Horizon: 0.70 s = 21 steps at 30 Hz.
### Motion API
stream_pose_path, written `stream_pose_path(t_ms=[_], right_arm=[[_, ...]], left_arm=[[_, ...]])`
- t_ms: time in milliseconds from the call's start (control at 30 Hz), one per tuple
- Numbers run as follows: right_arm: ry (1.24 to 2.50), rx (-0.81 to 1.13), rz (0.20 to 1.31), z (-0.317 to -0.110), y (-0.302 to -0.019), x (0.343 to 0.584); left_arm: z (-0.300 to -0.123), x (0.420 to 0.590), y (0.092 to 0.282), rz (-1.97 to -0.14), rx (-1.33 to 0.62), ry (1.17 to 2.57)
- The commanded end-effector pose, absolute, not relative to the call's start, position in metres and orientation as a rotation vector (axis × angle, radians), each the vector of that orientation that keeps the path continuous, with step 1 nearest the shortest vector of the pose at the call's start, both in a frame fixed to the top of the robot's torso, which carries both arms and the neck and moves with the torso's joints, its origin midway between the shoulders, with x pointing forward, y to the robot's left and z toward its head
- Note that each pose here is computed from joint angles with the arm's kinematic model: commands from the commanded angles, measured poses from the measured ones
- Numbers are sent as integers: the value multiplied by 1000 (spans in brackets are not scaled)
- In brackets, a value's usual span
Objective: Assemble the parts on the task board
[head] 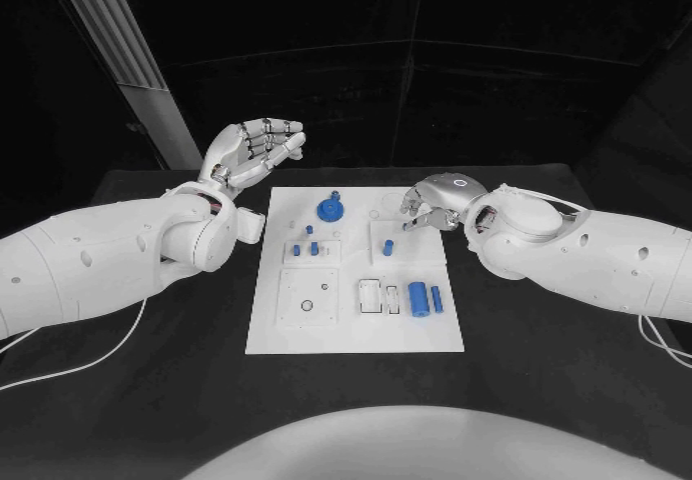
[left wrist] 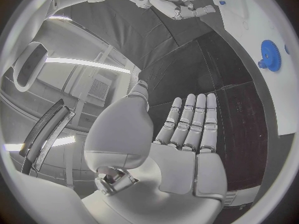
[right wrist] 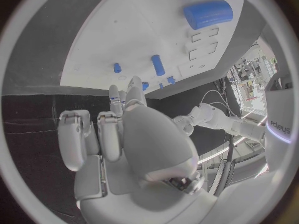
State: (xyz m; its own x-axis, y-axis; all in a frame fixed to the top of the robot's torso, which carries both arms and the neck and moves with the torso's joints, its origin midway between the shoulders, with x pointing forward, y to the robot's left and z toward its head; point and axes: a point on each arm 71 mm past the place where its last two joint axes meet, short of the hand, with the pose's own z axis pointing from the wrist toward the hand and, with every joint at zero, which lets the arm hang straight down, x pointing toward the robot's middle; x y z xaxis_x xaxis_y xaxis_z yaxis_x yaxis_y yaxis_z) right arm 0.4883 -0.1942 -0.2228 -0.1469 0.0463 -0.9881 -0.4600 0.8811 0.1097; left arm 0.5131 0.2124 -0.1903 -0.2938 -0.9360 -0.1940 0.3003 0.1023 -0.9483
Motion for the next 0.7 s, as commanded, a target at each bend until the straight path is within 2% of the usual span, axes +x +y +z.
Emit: stream_pose_path(t_ms=[33, 700], right_arm=[[1704, -359, 370, -226, -195, 490], [1745, -350, 289, -234, -189, 494]], left_arm=[[-177, 508, 210, -1573, -623, 1120], [-178, 507, 206, -1581, -637, 1140]])
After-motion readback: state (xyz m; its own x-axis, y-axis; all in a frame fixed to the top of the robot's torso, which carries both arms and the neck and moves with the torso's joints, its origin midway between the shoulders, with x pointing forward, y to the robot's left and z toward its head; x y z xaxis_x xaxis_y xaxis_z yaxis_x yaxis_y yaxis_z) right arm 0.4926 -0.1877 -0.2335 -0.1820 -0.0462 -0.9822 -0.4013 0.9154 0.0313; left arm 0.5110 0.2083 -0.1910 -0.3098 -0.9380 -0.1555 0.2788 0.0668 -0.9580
